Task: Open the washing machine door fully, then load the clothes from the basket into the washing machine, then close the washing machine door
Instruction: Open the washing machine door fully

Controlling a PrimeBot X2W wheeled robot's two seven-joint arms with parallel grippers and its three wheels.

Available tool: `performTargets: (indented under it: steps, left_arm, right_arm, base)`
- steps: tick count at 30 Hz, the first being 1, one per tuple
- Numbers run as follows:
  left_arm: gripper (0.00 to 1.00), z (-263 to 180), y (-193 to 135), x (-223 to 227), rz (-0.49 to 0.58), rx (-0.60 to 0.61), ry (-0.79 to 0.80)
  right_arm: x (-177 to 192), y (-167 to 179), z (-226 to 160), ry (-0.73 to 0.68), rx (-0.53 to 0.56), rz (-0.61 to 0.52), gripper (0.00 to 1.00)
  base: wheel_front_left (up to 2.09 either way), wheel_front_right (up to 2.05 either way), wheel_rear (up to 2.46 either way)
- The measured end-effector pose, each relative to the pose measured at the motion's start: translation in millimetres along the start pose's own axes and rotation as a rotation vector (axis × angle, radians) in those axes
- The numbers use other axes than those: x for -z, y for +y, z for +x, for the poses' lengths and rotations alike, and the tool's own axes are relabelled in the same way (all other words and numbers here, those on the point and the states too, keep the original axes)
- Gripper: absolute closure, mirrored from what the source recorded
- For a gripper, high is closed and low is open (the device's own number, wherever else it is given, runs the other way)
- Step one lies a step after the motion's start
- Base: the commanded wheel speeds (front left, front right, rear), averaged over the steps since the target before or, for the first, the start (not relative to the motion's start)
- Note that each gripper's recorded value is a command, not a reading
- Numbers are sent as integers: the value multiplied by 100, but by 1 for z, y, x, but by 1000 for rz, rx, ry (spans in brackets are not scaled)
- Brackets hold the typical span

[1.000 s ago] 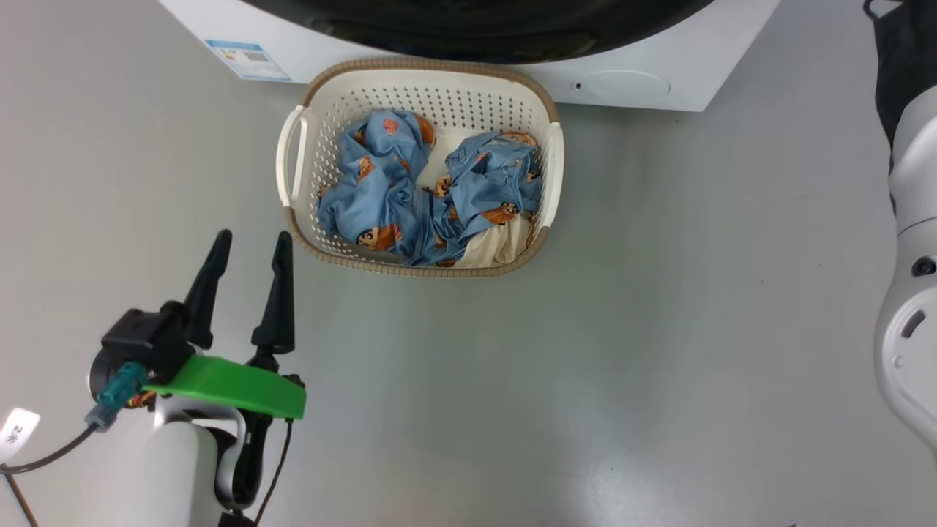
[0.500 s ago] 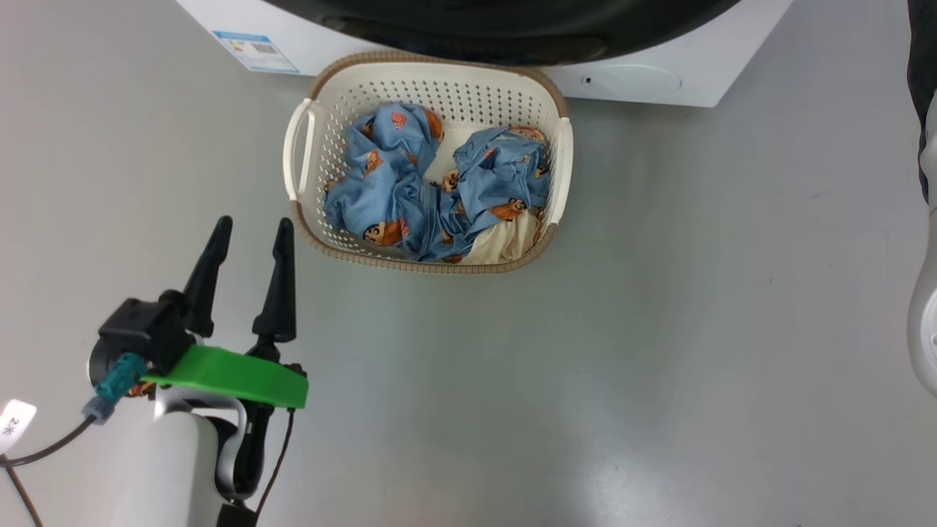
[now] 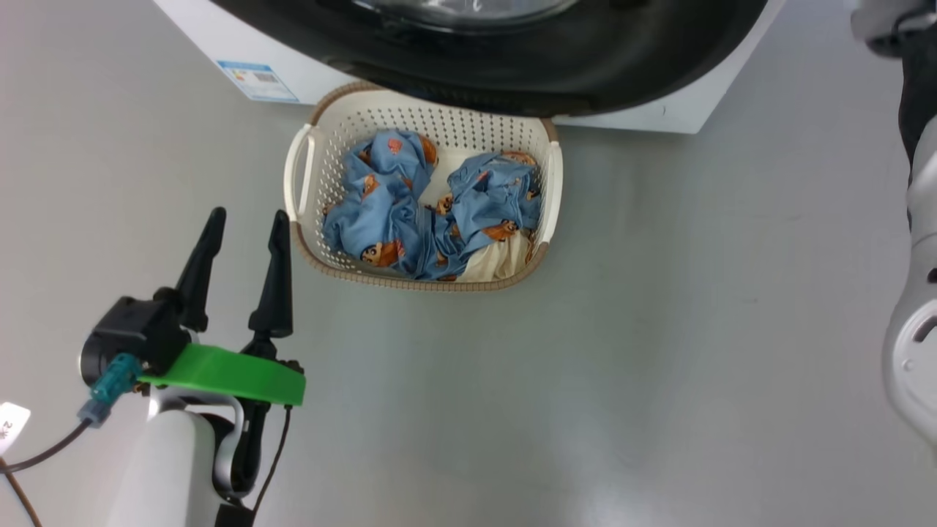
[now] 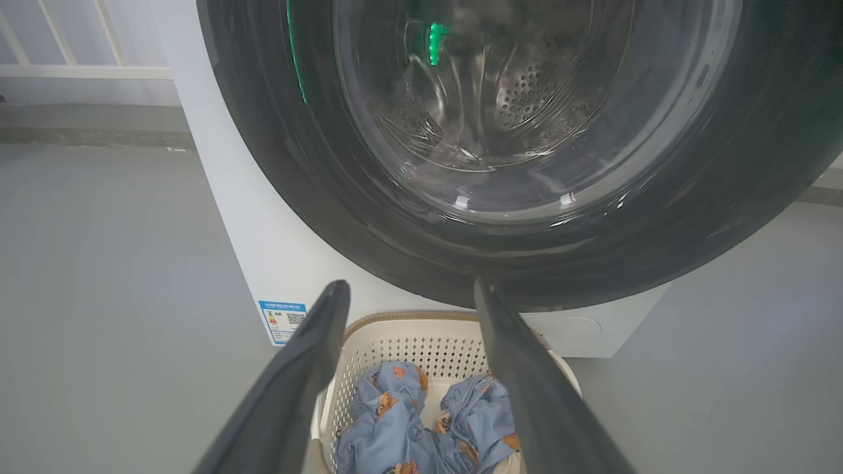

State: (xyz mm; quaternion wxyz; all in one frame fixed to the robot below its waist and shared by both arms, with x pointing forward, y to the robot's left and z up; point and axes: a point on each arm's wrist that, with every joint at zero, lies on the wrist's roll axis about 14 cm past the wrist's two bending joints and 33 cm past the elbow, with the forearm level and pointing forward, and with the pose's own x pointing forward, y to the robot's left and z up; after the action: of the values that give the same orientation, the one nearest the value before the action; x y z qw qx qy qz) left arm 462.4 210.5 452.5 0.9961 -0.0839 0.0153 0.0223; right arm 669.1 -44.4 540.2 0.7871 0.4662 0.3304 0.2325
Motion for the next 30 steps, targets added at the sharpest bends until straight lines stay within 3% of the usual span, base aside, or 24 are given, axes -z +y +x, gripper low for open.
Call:
performTargets:
  steps: [11,30]
  left_arm:
    - [0,-6,-8,-20,10,23,-49]
    - [0,-30,-9,-45,29,29,-100]
  right_arm:
    - [30,2,-27,132,-29,-29,100]
    - [122,32,-43,358,-155,-141,100]
  base:
    - [0,0,0]
    - [0,0,0]
